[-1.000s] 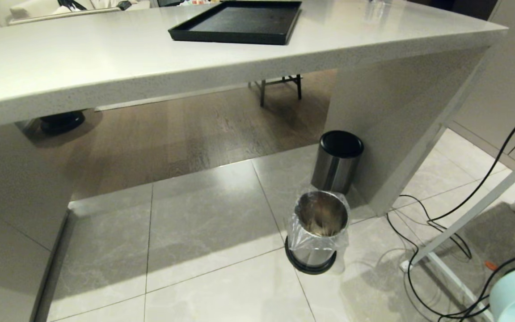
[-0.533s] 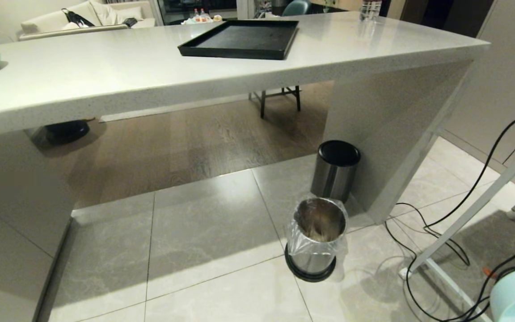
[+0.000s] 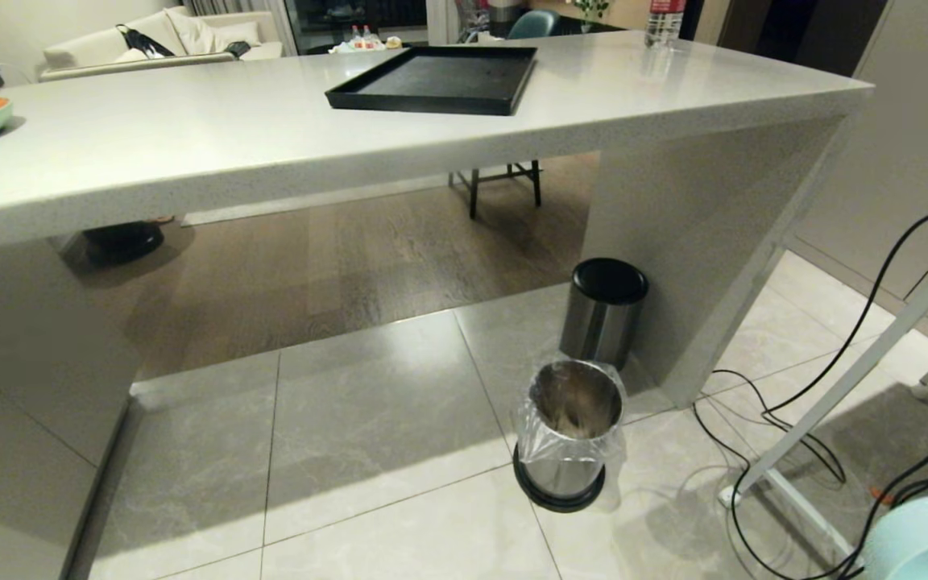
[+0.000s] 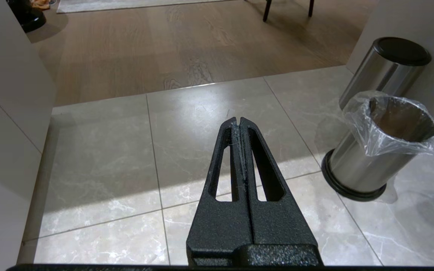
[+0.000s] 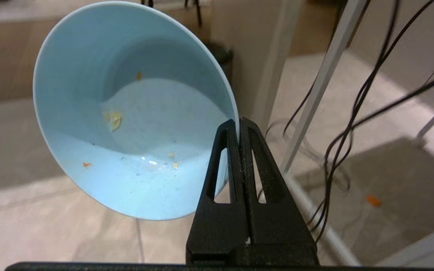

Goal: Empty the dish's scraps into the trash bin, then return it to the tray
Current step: Put the bowl back to the table

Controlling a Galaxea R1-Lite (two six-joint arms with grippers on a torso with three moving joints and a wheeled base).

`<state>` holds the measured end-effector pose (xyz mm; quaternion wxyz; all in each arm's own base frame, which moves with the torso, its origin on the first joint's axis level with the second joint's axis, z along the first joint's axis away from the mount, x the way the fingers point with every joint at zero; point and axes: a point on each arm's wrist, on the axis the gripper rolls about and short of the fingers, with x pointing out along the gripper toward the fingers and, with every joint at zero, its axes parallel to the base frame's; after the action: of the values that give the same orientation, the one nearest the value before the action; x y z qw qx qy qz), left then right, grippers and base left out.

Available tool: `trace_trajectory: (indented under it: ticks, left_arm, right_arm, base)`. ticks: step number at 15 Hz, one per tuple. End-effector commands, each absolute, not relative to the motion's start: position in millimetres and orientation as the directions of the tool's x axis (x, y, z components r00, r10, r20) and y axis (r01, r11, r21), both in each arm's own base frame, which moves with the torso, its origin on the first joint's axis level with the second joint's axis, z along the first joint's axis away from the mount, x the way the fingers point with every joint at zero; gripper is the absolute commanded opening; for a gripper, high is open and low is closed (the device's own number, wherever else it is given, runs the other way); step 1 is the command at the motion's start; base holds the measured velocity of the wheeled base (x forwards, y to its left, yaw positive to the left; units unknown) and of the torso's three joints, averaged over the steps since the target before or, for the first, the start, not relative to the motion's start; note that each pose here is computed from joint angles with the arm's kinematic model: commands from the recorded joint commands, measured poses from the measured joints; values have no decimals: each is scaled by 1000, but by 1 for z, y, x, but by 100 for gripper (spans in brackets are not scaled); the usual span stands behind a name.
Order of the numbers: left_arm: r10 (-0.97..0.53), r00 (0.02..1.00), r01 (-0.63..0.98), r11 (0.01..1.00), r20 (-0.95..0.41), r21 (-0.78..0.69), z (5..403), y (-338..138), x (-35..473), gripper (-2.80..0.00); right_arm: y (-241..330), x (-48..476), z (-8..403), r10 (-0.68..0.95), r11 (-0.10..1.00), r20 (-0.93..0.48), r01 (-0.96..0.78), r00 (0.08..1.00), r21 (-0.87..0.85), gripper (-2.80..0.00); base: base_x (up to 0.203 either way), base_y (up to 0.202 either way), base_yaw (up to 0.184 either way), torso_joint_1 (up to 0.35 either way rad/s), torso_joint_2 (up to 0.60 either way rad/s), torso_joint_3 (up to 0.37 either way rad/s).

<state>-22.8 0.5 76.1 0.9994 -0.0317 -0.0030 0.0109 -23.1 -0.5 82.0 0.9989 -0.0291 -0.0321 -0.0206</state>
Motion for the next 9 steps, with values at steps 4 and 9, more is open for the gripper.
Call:
trace_trajectory:
  ticks: [4, 9]
  left_arm:
    - [22, 1000, -22, 998, 5, -64, 76, 1, -23, -280]
    - [22, 1000, -22, 998, 5, -63, 76, 1, -23, -280]
  right_arm:
    - [0, -23, 81, -37, 999, 57, 36, 998, 22, -280]
    - [0, -23, 81, -37, 999, 57, 35, 998, 29, -280]
  base:
    - [0, 0, 0, 0, 0, 0]
    - [0, 0, 0, 0, 0, 0]
